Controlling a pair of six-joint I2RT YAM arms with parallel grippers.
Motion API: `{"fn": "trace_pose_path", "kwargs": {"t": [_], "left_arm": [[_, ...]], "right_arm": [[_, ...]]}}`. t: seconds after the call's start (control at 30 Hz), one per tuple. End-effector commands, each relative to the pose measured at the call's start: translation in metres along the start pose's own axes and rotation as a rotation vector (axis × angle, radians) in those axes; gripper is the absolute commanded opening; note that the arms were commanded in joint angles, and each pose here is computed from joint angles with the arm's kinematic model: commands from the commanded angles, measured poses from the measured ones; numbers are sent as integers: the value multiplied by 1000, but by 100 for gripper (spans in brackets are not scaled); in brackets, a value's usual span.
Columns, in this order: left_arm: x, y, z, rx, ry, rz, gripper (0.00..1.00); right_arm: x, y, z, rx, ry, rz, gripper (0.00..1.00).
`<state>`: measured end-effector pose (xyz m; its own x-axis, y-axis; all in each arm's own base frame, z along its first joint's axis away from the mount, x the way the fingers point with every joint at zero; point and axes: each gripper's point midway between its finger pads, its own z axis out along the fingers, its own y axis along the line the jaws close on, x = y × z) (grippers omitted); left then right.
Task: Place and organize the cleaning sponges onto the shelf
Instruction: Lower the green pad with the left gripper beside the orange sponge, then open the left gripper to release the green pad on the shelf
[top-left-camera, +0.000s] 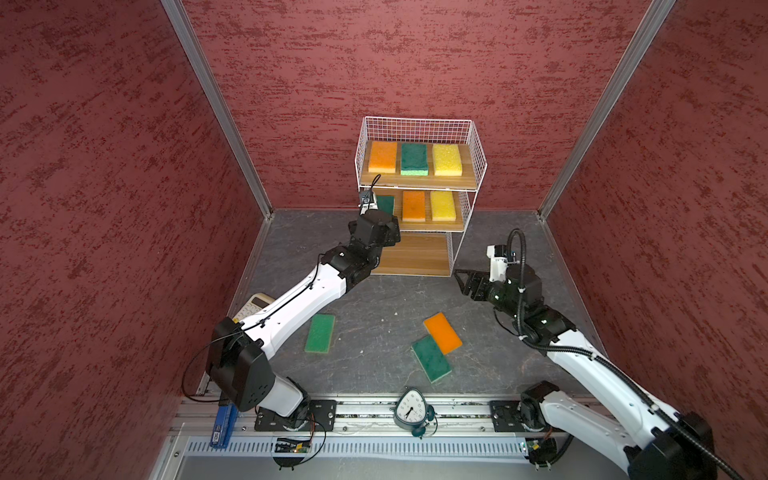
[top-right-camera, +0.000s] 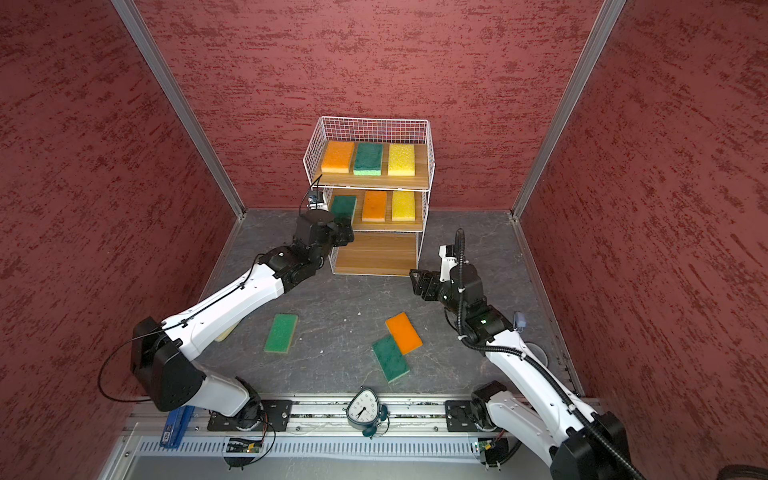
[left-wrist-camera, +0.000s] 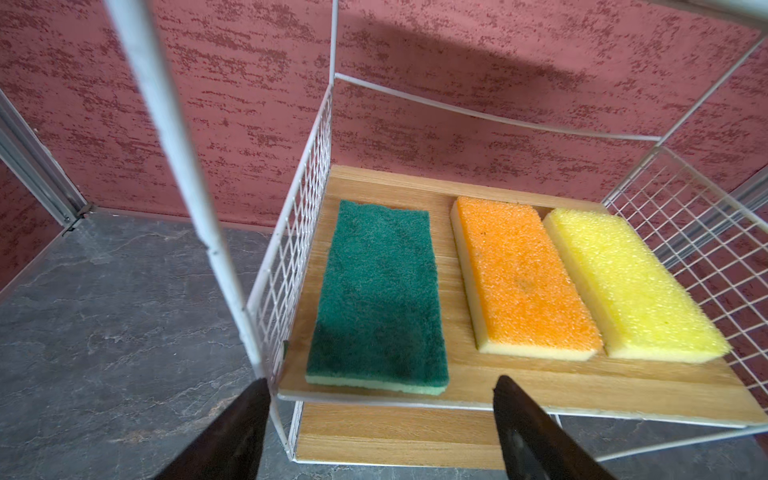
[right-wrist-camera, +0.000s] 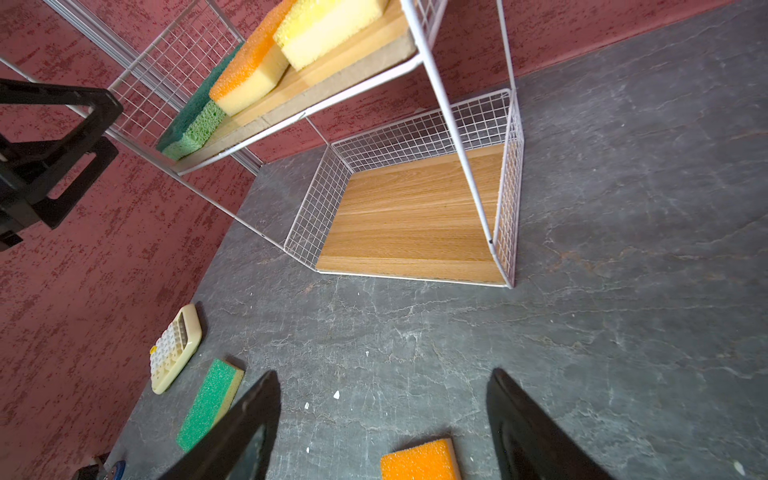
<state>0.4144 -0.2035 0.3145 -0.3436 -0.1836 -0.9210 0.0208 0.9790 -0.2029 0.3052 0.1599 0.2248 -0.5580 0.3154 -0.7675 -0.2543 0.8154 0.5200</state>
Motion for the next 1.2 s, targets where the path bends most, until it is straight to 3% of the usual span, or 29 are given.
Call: {"fn": "trace_pose_path", "kwargs": {"t": [0.0,0.33,0.5,0.67,0.9,1.17], "left_arm": [[1,-1,-7,35,13,-30,80],[15,-5,-20,154,93,-128,55],[17,0,-17,174,109,-178,25],[19,2,-11,183,131,-220,10],[24,3,-7,176,131,-236,6],[33,-3,1,153,104,-169,3]], "right_arm": [[0,-1,-4,13,-16,-4,79],[-2,3,-6,-2,-17,-8,79],[-3,4,-7,-9,-20,-8,79],[-4,5,-9,-11,-24,-12,79],[-5,5,-10,-12,-31,-22,79],[-1,3,-9,-10,-28,-28,79]]}}
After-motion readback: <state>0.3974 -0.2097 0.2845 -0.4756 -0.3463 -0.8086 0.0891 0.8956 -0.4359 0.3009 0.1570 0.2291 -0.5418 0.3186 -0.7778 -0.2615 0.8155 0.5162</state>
